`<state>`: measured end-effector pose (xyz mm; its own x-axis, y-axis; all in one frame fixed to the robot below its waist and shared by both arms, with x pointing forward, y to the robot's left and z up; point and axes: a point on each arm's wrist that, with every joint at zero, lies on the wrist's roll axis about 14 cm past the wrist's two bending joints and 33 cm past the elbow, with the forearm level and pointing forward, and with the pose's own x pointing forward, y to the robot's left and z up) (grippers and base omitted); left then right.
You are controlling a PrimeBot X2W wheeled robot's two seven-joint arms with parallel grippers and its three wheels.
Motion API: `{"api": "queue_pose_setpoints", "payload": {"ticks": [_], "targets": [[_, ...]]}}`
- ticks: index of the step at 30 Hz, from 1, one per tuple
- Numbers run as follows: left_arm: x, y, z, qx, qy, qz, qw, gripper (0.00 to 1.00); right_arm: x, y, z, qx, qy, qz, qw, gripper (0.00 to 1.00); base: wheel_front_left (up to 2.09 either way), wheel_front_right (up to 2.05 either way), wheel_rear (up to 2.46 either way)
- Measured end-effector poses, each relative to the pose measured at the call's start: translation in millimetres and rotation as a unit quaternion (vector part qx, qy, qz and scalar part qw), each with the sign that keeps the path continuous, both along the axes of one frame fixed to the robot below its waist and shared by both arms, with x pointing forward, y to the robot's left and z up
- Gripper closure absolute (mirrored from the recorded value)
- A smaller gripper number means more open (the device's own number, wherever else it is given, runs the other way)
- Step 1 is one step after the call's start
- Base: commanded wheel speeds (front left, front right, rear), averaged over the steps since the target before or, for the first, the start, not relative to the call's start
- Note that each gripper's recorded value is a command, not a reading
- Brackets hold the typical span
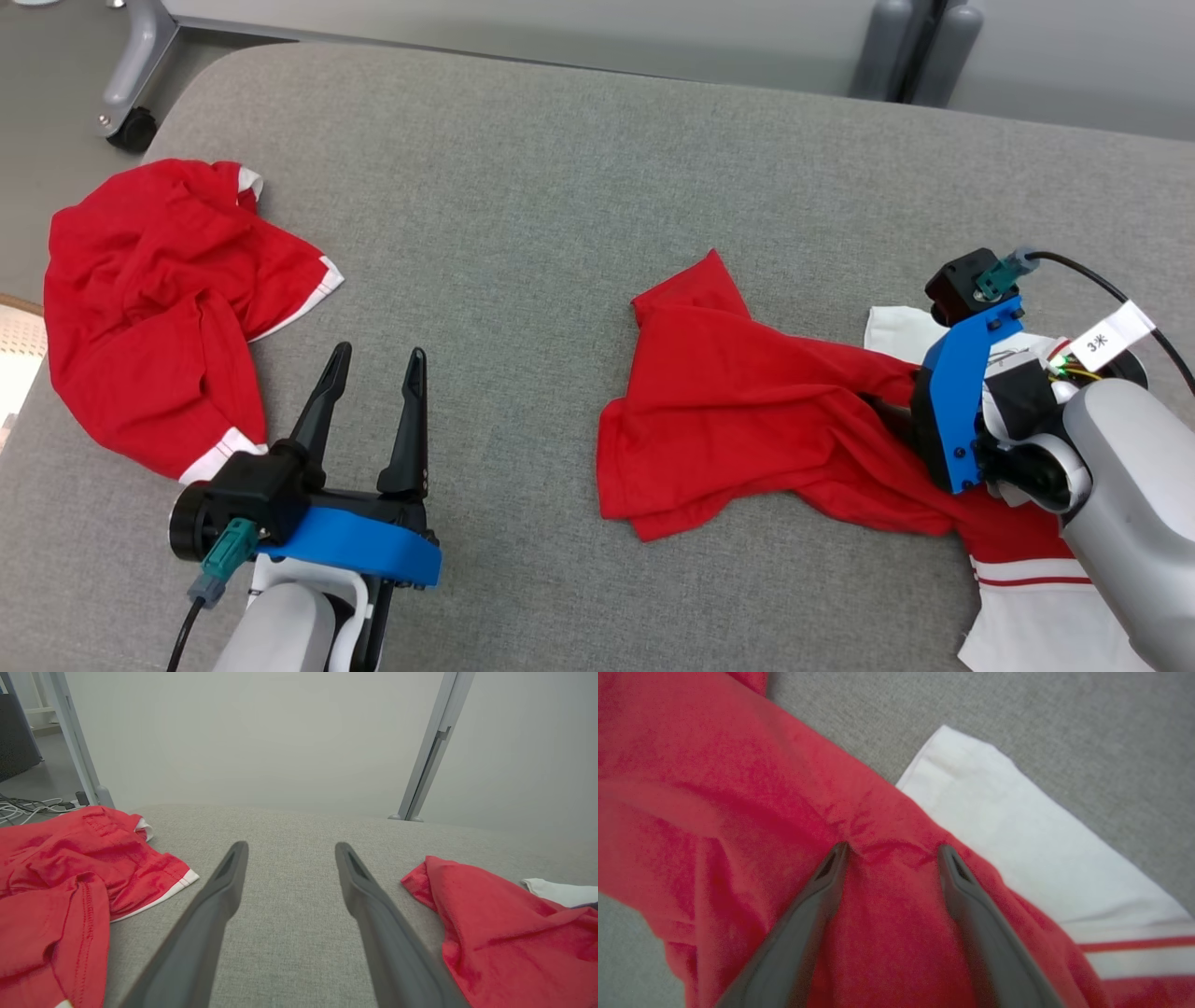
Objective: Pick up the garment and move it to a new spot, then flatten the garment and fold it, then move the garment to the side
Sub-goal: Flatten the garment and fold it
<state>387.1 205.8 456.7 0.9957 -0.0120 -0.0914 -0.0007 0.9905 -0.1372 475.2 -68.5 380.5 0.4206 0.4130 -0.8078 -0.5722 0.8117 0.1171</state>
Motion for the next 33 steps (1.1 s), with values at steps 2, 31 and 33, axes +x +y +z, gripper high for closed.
{"api": "queue_pose_setpoints", "payload": {"ticks": [2, 31, 33], "targets": [[2, 1, 0, 0.001, 0.000, 0.001, 1.000, 0.00, 1, 2, -6, -0.007, 0.007, 0.006, 1.000, 0.00, 0.00, 0.00, 0.00], [0, 9, -8, -0.001, 0.009, 0.019, 1.000, 0.00, 119, 12, 77, -0.015, -0.275, 0.044, 0.960, 0.35, 0.00, 0.00, 0.00], [-1, 9, -7, -0.002, 0.008, 0.020, 1.000, 0.00, 119, 14, 77, -0.009, -0.276, 0.041, 0.960, 0.00, 0.00, 0.00, 0.00]]}}
